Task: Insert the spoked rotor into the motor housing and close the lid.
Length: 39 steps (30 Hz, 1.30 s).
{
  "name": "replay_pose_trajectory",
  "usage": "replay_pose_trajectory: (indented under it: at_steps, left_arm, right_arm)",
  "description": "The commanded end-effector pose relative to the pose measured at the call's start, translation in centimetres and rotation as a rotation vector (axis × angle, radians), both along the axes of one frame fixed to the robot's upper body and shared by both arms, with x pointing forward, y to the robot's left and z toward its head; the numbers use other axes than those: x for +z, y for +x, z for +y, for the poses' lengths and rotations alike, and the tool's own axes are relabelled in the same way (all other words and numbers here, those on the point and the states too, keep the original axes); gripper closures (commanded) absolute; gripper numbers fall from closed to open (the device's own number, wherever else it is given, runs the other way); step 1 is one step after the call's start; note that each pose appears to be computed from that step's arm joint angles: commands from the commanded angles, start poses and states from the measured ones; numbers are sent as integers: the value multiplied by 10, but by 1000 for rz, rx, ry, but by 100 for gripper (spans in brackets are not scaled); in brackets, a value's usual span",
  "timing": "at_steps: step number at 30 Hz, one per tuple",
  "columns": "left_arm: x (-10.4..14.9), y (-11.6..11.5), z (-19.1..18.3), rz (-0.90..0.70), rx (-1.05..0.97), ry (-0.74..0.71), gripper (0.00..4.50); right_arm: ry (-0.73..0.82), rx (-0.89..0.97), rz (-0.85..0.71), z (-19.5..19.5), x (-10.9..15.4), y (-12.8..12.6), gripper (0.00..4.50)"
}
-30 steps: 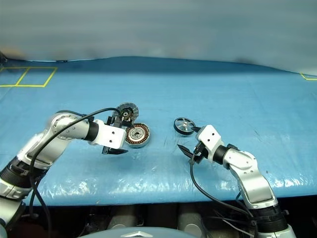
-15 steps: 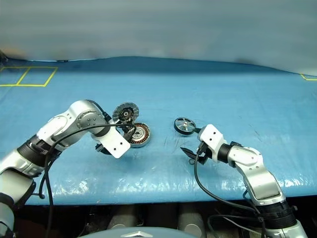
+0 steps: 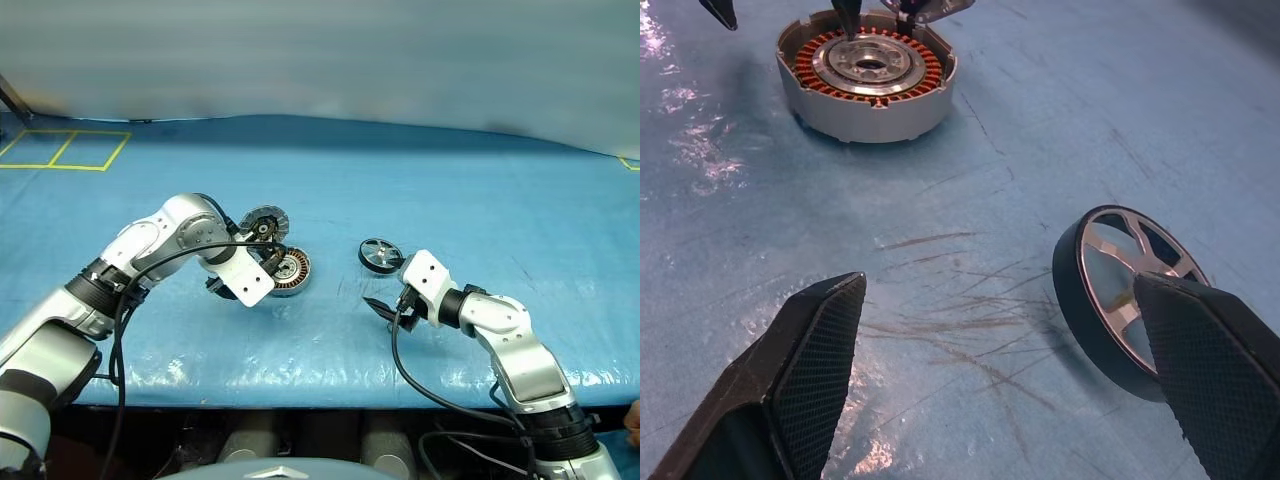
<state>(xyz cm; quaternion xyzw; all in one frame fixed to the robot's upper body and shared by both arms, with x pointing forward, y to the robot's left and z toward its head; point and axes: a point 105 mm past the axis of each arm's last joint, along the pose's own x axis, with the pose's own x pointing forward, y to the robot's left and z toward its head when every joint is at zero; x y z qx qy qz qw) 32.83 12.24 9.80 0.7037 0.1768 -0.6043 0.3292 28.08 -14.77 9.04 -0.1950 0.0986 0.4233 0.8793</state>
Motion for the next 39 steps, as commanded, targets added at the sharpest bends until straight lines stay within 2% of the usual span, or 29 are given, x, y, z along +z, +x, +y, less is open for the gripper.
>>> replay_pose_trajectory:
  at_steps: [1, 5, 14, 26, 39]
  left_arm:
    - [-3, -5, -7, 10, -41, 3, 0]
    - [5, -3, -11, -30, -65, -1, 0]
    - [-5, -1, -24, -53, -91, -17, 0]
    - [22, 3, -34, -145, -112, -53, 0]
    - [-9, 13, -28, -126, -37, -19, 0]
  right_arm:
    - [-5, 11, -32, -1, 11, -2, 2]
    - [-25, 22, -25, -2, 11, -3, 2]
    - [-44, 42, -27, -1, 13, 0, 2]
    - [-68, 55, -12, -4, 14, -1, 2]
    - [-74, 81, 8, -1, 14, -3, 2]
